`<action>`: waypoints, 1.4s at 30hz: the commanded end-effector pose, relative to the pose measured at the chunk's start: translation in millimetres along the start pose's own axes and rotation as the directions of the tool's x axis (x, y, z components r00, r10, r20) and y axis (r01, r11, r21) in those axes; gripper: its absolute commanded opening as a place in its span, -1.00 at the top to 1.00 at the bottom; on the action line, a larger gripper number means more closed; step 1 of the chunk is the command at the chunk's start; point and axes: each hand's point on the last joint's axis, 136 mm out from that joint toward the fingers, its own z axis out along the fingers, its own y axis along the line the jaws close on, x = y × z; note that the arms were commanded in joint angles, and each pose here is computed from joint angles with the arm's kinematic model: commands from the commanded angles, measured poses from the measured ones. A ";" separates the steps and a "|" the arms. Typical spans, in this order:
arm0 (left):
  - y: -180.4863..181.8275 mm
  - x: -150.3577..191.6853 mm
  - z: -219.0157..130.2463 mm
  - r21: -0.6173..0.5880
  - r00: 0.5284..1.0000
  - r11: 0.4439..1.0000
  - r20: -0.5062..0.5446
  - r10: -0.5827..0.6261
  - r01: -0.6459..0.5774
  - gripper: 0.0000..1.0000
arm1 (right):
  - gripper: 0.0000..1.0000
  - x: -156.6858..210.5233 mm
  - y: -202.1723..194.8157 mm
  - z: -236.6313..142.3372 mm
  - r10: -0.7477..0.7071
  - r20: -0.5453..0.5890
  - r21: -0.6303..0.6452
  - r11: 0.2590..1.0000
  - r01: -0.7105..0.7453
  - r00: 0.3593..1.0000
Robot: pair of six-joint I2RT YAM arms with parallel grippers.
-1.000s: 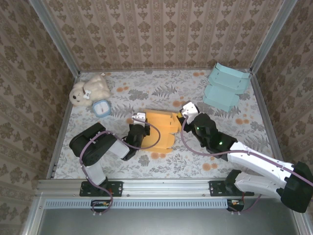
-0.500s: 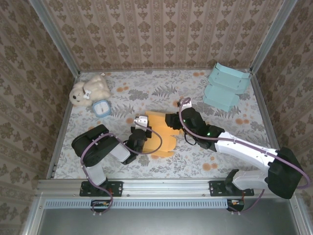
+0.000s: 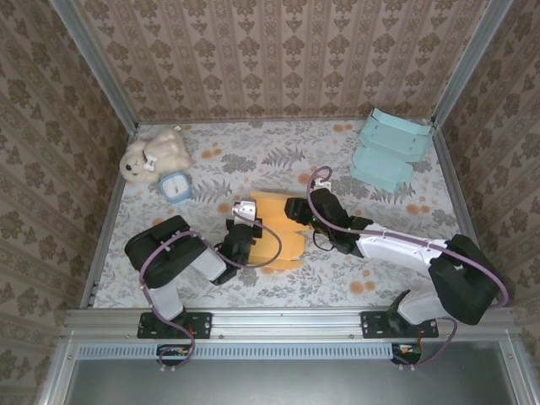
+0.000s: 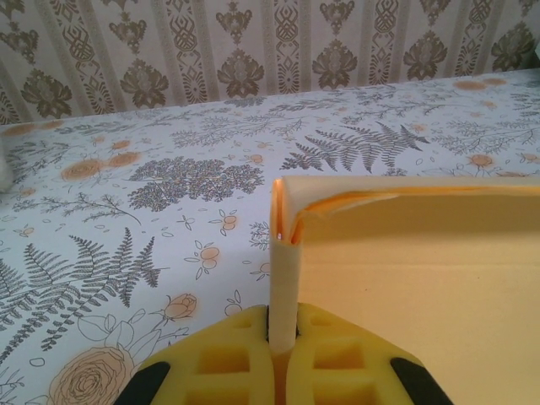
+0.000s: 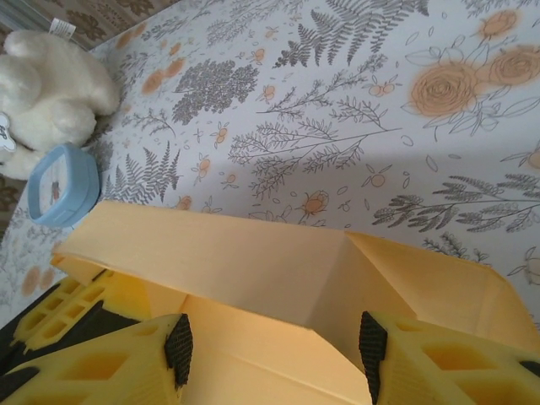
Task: Fold the paper box
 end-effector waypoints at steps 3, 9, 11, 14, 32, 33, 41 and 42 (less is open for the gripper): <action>-7.8 -10.3 2.4 -0.012 0.999 1.000 0.039 -0.015 0.016 1.00 | -0.14 -1.9 22.1 5.5 0.084 -0.006 -0.121 0.989 -0.084 0.996; -14.4 -7.5 2.6 -0.005 0.999 1.000 0.035 -0.022 0.022 1.00 | -0.14 1.2 36.9 6.9 0.140 -0.038 -0.206 0.968 -0.145 0.989; -14.0 -6.5 2.5 -0.007 0.999 1.000 0.033 -0.030 0.031 1.00 | -0.14 0.5 33.3 5.6 0.140 -0.023 -0.199 0.970 -0.142 0.990; -12.0 -4.9 1.4 -0.009 0.998 0.999 0.030 -0.048 0.048 1.00 | -0.14 1.1 21.9 3.1 0.134 -0.001 -0.176 0.976 -0.132 0.991; -3.8 3.5 -0.9 -0.043 0.997 0.997 0.015 -0.071 0.072 1.00 | -0.19 40.5 -62.2 4.4 -0.089 -0.035 0.119 0.989 0.093 0.995; -3.4 3.2 -1.0 -0.043 0.997 0.996 0.015 -0.072 0.073 1.00 | -0.20 41.6 -63.4 5.9 -0.089 -0.040 0.125 0.988 0.094 0.995; -6.3 4.5 -1.5 -0.031 0.996 0.996 0.012 -0.083 0.083 1.00 | -0.27 49.1 -72.9 13.0 -0.075 -0.053 0.156 0.984 0.083 0.996; -6.4 4.9 -1.3 -0.030 0.997 0.996 0.011 -0.082 0.083 1.00 | -0.27 49.5 -73.2 13.7 -0.074 -0.052 0.156 0.984 0.081 0.996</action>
